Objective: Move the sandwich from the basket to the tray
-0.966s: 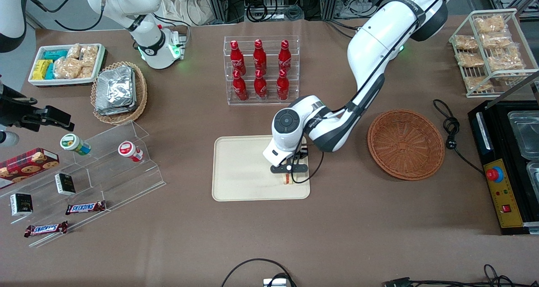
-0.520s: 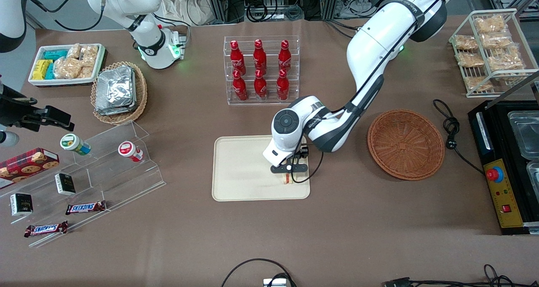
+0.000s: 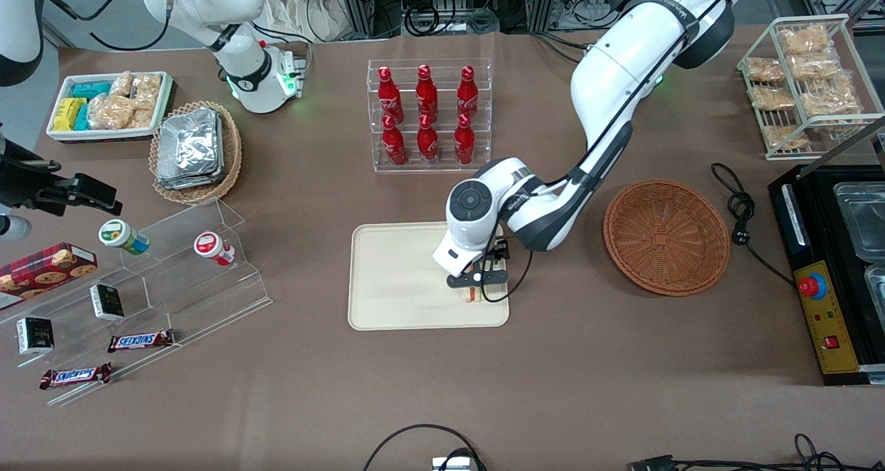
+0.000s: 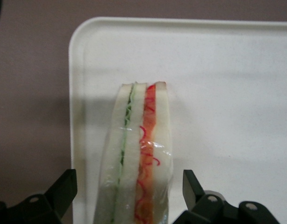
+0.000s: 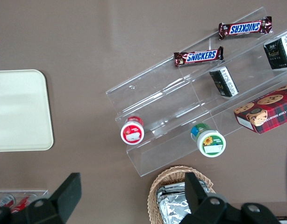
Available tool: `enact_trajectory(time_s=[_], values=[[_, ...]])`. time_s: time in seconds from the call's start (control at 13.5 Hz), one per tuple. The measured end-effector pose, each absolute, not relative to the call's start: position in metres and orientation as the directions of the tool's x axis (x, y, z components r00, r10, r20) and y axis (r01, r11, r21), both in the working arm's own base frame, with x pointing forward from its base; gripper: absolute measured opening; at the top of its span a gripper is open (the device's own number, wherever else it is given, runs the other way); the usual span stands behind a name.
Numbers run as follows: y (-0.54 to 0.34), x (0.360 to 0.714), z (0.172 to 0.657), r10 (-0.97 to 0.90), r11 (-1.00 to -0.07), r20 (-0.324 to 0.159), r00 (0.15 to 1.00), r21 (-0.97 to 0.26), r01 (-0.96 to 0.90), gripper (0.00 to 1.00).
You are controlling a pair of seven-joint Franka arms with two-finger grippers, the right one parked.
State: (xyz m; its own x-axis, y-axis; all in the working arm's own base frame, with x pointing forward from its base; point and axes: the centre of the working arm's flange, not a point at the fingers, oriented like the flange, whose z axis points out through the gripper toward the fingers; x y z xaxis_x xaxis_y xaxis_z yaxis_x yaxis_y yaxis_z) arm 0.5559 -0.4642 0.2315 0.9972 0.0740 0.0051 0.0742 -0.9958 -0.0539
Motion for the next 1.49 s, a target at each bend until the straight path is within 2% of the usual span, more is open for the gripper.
enact_trajectory(time_s=[0.37, 0.59, 0.74, 0.89, 1.04, 1.19, 1.49], values=[[-0.423, 0.604, 0.304, 0.177, -0.981, 0.044, 0.983, -0.073, 0.18, 1.0], [-0.392, 0.628, 0.362, 0.248, -0.967, 0.077, 0.966, -0.044, 0.252, 1.0], [-0.361, 0.641, 0.402, 0.317, -0.948, 0.079, 0.945, -0.003, 0.318, 1.0], [-0.322, 0.65, 0.444, 0.376, -0.926, 0.091, 0.922, 0.005, 0.377, 1.0], [-0.29, 0.654, 0.482, 0.42, -0.907, 0.122, 0.899, 0.015, 0.421, 1.0], [-0.267, 0.655, 0.505, 0.442, -0.895, 0.138, 0.886, 0.014, 0.445, 1.0], [-0.232, 0.659, 0.517, 0.433, -0.9, 0.102, 0.895, 0.011, 0.435, 1.0]])
